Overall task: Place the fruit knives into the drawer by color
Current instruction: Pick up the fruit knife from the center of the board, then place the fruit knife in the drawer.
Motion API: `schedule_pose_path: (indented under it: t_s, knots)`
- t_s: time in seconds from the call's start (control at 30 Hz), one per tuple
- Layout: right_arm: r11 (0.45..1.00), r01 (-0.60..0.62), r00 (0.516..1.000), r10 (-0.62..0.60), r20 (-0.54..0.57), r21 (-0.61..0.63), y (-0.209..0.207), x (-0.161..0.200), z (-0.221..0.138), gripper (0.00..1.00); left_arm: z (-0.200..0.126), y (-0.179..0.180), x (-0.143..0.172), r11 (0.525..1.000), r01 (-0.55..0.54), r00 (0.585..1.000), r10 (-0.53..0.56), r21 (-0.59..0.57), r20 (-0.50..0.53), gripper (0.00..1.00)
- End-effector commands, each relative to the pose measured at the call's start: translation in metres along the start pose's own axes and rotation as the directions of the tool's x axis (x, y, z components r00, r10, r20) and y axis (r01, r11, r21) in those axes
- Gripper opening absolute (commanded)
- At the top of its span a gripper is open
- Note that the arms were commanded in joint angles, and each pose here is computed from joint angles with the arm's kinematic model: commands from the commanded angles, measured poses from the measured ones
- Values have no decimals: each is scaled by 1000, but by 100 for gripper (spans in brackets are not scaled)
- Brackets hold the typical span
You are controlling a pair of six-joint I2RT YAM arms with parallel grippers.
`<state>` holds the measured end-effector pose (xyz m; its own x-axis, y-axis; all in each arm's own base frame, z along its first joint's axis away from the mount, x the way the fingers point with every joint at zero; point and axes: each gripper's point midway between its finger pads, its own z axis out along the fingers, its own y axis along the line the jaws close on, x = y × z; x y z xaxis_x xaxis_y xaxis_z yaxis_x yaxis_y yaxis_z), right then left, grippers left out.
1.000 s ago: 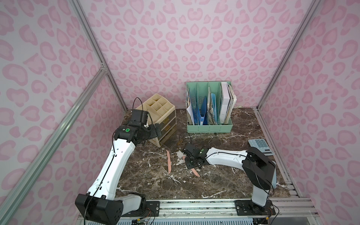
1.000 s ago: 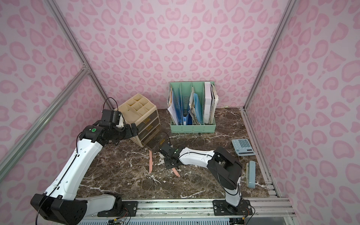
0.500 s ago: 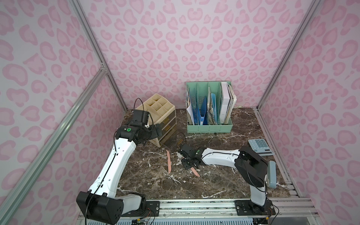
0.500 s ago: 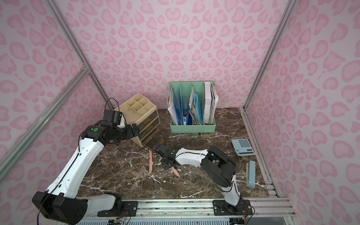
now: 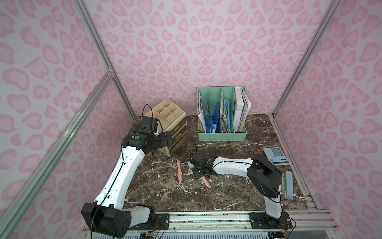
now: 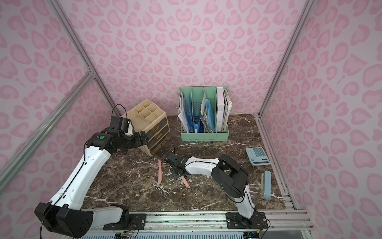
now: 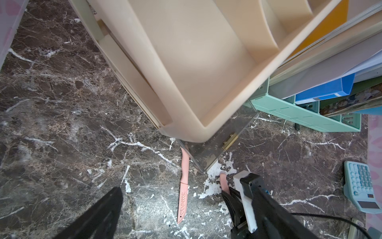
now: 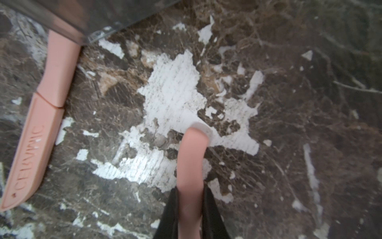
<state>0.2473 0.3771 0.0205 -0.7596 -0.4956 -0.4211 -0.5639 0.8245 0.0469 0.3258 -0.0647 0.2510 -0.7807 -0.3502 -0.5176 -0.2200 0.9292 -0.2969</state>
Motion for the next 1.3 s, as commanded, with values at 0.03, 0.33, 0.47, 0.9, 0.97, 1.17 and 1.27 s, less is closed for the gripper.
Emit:
schedule_pose_path:
  t_s: [0.03, 0.33, 0.47, 0.9, 0.97, 1.17, 1.27]
  knots:
    - [999, -32, 999, 32, -39, 10, -10, 6, -2, 6, -1, -1, -3, 1000, -8, 1000, 8, 2, 8, 99]
    - [989, -142, 990, 142, -6, -41, -22, -17, -19, 4, -2, -3, -7, 1000, -9, 1000, 9, 5, 15, 99]
    - [981, -180, 983, 181, 11, -67, -25, -27, -26, 4, -2, -3, -10, 1000, -6, 1000, 6, 6, 19, 99]
    - [920, -331, 935, 350, 60, -208, -25, -67, -68, 5, -7, -11, -29, 1000, 6, 999, -6, 16, 47, 99]
    - [905, -348, 923, 377, 78, -245, -22, -83, -79, 5, -7, -12, -33, 1000, 12, 999, -12, 17, 52, 99]
    - [848, -402, 886, 456, 89, -344, -17, -122, -95, 6, -7, -20, -40, 999, 21, 998, -24, 46, 53, 99]
    - [822, -427, 868, 489, 83, -378, -17, -139, -97, 6, -8, -23, -41, 998, 23, 998, -26, 59, 54, 99]
